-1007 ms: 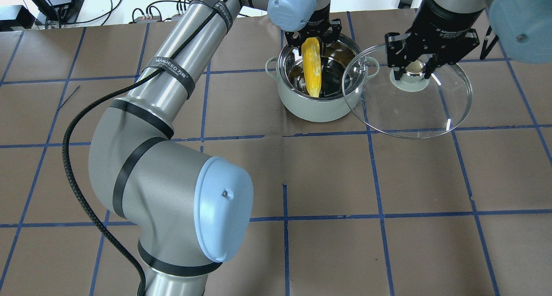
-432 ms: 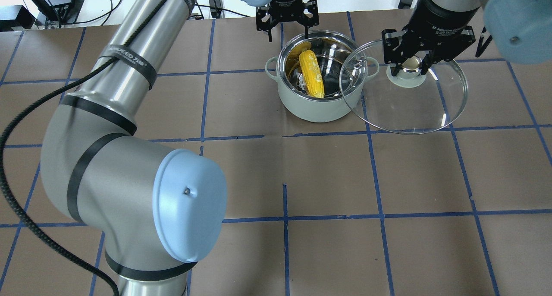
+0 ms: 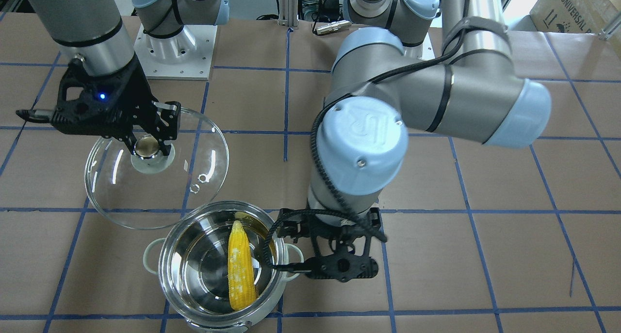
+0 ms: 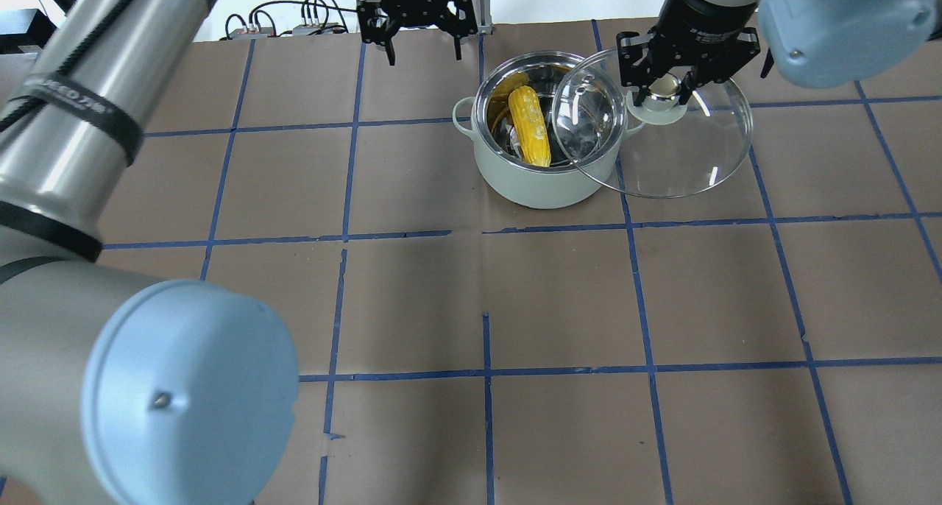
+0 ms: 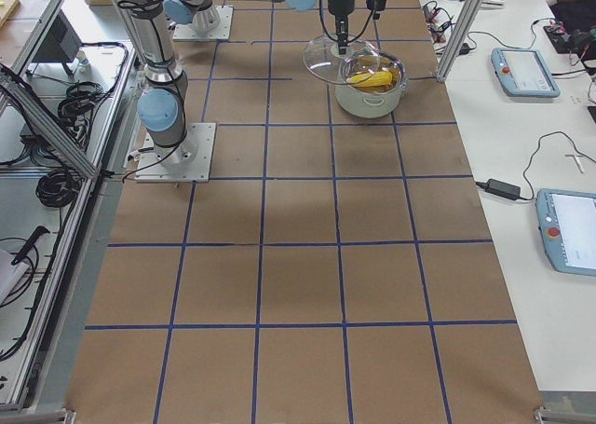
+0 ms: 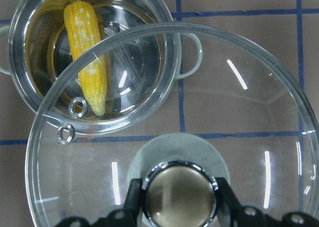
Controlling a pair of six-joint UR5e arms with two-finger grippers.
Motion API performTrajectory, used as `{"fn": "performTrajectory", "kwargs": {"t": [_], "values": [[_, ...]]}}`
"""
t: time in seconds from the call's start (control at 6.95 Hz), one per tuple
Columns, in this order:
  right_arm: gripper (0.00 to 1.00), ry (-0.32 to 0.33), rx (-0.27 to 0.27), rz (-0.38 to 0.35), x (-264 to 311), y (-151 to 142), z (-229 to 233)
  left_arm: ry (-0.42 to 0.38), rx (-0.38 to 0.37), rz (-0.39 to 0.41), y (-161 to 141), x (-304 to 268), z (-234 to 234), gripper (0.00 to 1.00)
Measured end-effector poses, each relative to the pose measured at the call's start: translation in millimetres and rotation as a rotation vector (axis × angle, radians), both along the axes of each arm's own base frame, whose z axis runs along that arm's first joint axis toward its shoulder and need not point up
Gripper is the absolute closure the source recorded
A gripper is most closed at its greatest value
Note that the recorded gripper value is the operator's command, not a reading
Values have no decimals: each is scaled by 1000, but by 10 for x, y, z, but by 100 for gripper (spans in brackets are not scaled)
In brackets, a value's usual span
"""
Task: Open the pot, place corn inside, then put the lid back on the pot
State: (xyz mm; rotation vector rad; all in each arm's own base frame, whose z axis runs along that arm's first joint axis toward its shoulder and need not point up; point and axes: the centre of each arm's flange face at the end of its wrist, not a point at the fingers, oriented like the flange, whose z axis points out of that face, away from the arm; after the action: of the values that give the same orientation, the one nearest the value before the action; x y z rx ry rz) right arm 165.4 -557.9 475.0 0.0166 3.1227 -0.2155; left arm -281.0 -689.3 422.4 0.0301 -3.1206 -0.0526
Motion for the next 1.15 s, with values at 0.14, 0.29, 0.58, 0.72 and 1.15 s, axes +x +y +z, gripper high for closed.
{"fn": "performTrajectory", "kwargs": {"t": [0.14, 0.29, 0.58, 0.72, 1.15], "values": [[71, -6, -5, 14, 158, -224, -99, -3, 24, -6, 272, 387, 99, 0], [71, -8, -4, 28, 303, -431, -200, -2, 39, -16, 584, 799, 210, 0], [71, -10, 1, 49, 515, -773, -490, 2, 18, -15, 1296, 1425, 548, 0], [71, -11, -4, 55, 596, -921, -634, 0, 0, -8, 1568, 1531, 674, 0], [70, -12, -14, 71, 766, -1185, -915, -44, -20, -2, 1708, 1648, 817, 0]]}}
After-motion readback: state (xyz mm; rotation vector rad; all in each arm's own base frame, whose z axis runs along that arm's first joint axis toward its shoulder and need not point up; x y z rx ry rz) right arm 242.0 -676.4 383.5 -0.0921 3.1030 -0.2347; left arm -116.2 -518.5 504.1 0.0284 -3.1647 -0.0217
